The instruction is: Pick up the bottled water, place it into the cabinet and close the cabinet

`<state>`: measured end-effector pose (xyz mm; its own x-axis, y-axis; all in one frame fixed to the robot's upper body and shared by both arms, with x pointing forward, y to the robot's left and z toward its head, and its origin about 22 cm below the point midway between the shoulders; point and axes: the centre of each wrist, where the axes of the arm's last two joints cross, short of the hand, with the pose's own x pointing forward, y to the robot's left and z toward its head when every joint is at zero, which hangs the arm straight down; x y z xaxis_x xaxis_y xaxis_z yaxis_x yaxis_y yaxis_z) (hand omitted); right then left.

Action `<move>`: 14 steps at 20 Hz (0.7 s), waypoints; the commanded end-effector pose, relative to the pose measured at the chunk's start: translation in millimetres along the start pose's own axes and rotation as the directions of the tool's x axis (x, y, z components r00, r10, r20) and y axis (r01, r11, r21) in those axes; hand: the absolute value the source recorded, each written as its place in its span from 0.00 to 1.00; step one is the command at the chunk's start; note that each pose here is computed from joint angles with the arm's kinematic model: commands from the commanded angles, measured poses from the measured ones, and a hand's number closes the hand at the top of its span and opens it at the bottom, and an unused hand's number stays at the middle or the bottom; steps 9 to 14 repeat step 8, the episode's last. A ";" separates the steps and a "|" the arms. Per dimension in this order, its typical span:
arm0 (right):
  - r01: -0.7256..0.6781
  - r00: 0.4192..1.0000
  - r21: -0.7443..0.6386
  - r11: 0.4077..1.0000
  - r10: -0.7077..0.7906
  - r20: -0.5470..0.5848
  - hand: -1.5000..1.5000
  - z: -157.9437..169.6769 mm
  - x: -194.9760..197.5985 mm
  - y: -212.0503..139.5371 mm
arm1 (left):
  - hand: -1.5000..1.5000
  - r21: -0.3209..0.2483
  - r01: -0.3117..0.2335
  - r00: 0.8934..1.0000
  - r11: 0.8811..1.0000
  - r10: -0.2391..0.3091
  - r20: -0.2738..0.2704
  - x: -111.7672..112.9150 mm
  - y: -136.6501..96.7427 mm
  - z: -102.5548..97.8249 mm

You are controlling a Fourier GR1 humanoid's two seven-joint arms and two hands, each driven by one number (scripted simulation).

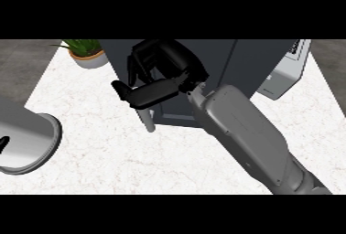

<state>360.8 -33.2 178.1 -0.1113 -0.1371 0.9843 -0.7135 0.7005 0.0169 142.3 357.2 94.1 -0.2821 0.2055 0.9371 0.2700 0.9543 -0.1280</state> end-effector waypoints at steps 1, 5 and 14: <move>-0.083 0.996 -0.262 0.961 0.091 0.018 0.00 4.6 17.1 -64.9 | 0.00 -0.019 -0.003 1.000 1.000 0.003 0.007 -0.1 -6.0 -1.1; -0.091 0.994 -0.255 0.963 0.104 0.040 0.00 3.5 23.9 -63.6 | 0.00 -0.003 -0.004 1.000 1.000 0.004 -0.009 -4.0 -5.5 -6.3; -0.080 0.996 -0.247 0.966 0.087 0.017 0.00 -0.1 20.5 -60.5 | 0.00 -0.014 -0.009 1.000 1.000 0.009 -0.001 -2.8 -6.5 -9.7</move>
